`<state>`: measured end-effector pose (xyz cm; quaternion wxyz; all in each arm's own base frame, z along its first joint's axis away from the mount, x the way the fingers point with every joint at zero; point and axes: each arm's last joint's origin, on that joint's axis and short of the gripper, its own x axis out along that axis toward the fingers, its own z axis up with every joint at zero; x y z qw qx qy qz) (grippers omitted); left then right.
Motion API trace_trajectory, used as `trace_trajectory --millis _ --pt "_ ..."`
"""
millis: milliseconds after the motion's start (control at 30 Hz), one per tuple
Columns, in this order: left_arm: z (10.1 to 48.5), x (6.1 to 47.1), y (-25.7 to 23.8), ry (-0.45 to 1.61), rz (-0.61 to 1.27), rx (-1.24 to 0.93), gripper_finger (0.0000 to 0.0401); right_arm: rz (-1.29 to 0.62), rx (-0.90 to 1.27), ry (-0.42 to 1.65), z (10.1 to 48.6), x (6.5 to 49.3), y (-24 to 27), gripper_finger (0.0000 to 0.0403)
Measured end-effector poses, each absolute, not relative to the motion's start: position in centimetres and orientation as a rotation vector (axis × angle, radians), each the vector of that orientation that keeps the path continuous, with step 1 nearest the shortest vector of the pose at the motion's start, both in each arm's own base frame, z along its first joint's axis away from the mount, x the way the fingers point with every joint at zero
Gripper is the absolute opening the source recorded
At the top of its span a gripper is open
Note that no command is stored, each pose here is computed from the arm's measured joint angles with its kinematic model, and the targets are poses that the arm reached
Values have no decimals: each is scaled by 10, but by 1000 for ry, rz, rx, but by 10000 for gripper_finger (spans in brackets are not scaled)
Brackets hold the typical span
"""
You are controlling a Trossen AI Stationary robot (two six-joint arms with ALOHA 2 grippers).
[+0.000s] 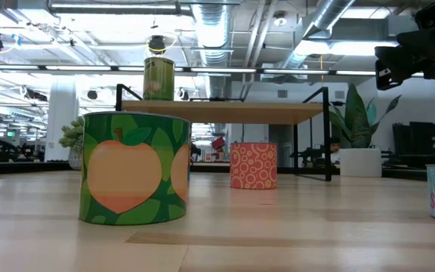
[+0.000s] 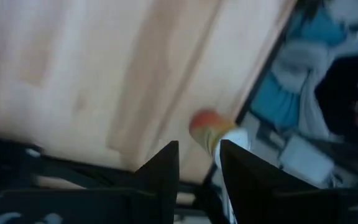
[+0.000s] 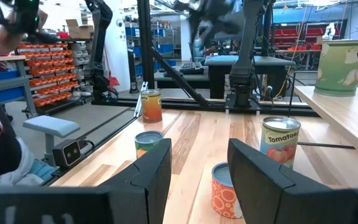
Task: Pick and place cans onto a shelf
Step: Put the canned green beans on the shelf
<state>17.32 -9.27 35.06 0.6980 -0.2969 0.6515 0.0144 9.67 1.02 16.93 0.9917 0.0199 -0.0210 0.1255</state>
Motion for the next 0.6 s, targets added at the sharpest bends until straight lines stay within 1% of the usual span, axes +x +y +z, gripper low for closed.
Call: trace_trajectory --millis 133,267,467,600 --pt "321 168 -117 1526 -35 -642 104 251 40 -42 169 97 10 182" --pt "303 163 -132 1553 -47 -638 104 253 78 -37 169 97 10 182" --pt "296 157 -142 1504 26 -639 104 254 109 -34 169 97 10 182" --pt "296 152 -148 1506 23 -628 104 254 106 -35 169 97 10 182"
